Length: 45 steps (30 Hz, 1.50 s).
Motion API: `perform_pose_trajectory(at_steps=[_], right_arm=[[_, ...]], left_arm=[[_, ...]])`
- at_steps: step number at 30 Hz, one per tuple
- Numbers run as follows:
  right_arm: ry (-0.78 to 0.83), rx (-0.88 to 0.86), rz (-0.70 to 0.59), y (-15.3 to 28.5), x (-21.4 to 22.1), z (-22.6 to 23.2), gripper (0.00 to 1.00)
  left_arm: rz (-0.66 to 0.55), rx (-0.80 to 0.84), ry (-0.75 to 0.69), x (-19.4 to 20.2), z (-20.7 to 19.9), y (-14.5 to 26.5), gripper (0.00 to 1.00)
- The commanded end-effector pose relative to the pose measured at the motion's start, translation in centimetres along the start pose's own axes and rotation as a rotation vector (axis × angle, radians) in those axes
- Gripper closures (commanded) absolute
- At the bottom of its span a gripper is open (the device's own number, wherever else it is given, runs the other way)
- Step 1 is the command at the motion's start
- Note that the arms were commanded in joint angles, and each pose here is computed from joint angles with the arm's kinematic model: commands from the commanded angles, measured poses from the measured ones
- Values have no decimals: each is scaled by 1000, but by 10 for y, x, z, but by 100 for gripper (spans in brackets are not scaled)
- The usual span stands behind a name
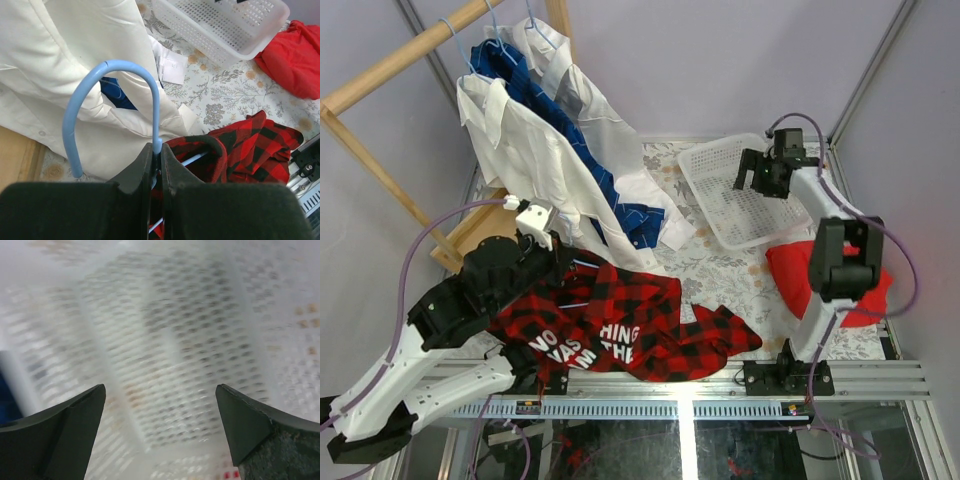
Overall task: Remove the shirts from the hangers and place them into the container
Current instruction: Adjust the bin at the center of the board, then remove the shirt from the hanger.
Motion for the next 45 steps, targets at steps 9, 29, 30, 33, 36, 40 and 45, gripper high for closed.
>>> perform_pose_trajectory(at_steps=[9,29,30,33,36,40,45], right_arm=[[401,-1024,-420,221,94,148,7],[529,-590,-533,229,203,224,22],[532,-572,-541,229,203,224,21],[562,-615,-531,225,209,226,20],[535,-650,-509,224,211,232,26],[461,-620,-498,221,210,237,61],[443,-522,-531,226,201,229,98]], left_arm=[[-159,-42,115,-17,-5,-21,100],[-145,-60,178,-15,-12,-45,100],[-144,-56,181,-15,-13,-45,100],[-135,-47,178,-11,-13,-45,100],[-130,-27,185,-11,-15,-45,100],[-150,69,202,-15,-22,-42,100],[-104,102,195,-10,-23,-37,100]])
Point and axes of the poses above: each gripper's point midway between its finger pads, its own y axis back along the fingers, its own z axis along the line the jaws close on, x = y × z, the point moved 10 cm from there along y, back along the fingers, and after that the axes turned 1 degree about -y, right-handed, at the moved point
